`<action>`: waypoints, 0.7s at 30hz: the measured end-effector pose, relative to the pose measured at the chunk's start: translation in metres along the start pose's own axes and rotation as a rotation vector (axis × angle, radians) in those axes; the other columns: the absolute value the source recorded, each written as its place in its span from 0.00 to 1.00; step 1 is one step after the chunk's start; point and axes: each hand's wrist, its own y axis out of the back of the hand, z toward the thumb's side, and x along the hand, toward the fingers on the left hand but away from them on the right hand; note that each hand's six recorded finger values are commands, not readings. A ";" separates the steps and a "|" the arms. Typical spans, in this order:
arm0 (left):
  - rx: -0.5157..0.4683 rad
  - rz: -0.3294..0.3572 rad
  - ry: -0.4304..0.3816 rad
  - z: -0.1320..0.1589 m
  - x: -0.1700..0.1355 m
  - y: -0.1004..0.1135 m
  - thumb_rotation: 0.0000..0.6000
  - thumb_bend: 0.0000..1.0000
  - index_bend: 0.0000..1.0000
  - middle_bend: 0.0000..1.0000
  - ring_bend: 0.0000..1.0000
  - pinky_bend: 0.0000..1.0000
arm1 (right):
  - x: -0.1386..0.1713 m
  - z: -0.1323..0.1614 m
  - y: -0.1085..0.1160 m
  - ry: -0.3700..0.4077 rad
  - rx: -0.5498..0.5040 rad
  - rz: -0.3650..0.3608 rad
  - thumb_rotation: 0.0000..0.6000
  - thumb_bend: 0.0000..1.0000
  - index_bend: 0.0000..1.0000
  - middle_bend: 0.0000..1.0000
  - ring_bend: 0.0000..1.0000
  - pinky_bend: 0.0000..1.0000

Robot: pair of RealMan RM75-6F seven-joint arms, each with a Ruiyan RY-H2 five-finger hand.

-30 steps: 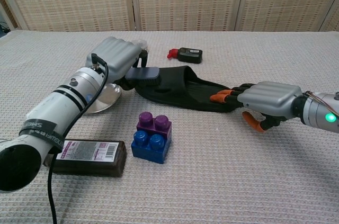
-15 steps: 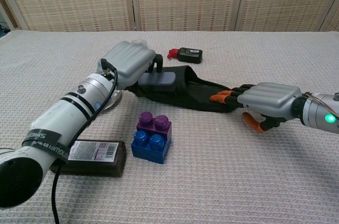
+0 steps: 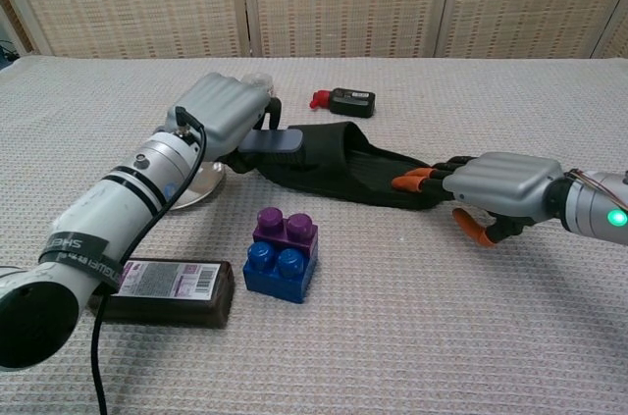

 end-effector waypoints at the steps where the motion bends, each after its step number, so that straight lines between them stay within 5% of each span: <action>1: 0.001 -0.003 0.005 -0.002 0.000 -0.001 1.00 0.37 0.52 0.53 0.91 1.00 | 0.000 0.000 0.000 0.000 0.000 0.000 1.00 0.80 0.00 0.00 0.00 0.00; 13: -0.017 0.042 -0.014 -0.004 -0.008 0.014 1.00 0.38 0.52 0.53 0.91 1.00 | 0.005 -0.002 0.009 -0.003 -0.042 -0.034 1.00 0.76 0.00 0.00 0.00 0.00; 21: 0.011 -0.004 0.038 -0.057 -0.035 0.004 1.00 0.37 0.52 0.53 0.91 1.00 | 0.020 -0.003 0.027 0.008 -0.131 -0.111 1.00 0.36 0.00 0.00 0.00 0.00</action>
